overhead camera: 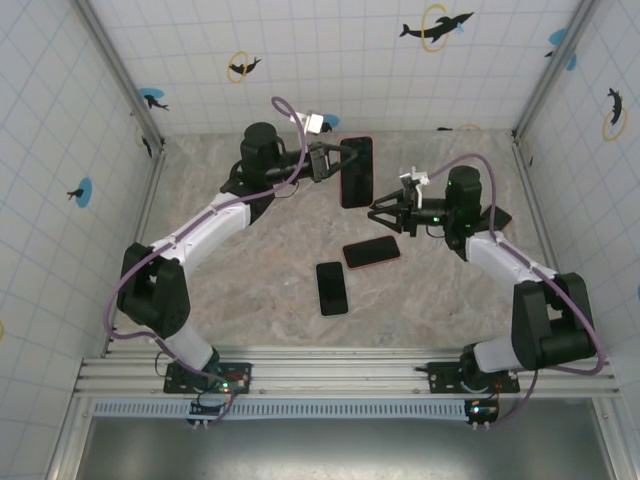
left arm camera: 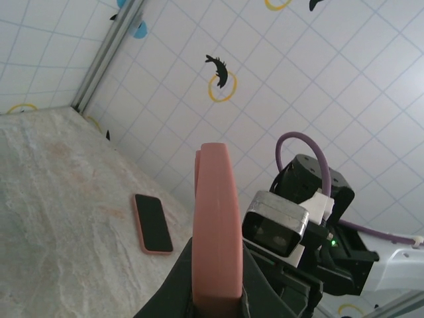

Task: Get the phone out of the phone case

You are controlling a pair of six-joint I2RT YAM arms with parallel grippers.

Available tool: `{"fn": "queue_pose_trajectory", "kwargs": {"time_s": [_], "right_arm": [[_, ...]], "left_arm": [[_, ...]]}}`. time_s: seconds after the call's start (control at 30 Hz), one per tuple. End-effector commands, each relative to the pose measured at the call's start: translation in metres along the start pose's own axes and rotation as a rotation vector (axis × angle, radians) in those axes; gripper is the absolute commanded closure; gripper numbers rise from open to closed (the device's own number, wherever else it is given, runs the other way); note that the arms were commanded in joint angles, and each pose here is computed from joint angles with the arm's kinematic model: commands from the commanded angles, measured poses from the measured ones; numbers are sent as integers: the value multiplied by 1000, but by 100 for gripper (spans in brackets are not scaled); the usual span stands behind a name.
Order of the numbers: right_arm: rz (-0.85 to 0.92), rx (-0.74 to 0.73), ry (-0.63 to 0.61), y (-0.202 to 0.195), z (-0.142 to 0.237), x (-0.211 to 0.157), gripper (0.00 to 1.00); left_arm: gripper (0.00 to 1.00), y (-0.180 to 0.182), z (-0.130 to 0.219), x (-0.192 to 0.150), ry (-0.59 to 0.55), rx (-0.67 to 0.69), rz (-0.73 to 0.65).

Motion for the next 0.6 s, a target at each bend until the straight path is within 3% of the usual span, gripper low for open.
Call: {"fn": "queue_pose_trajectory", "kwargs": {"time_s": [0.0, 0.57], "right_arm": [[70, 51, -16, -1, -4, 16, 64], [101, 112, -7, -6, -17, 14, 73]], "left_arm": [[94, -31, 12, 14, -35, -45, -122], [95, -37, 12, 8, 13, -98, -121]]}}
Point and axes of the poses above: each hand's point on the last joint's axis, 136 mm out from that joint toward the fingers, its own z axis back along the fingers, its own y axis along the line the jaws close on, x = y × z, the point moved 4 cm from there along z, back along the fingers, and after that the axes turned 14 degrees about z, right-handed, at the moved point
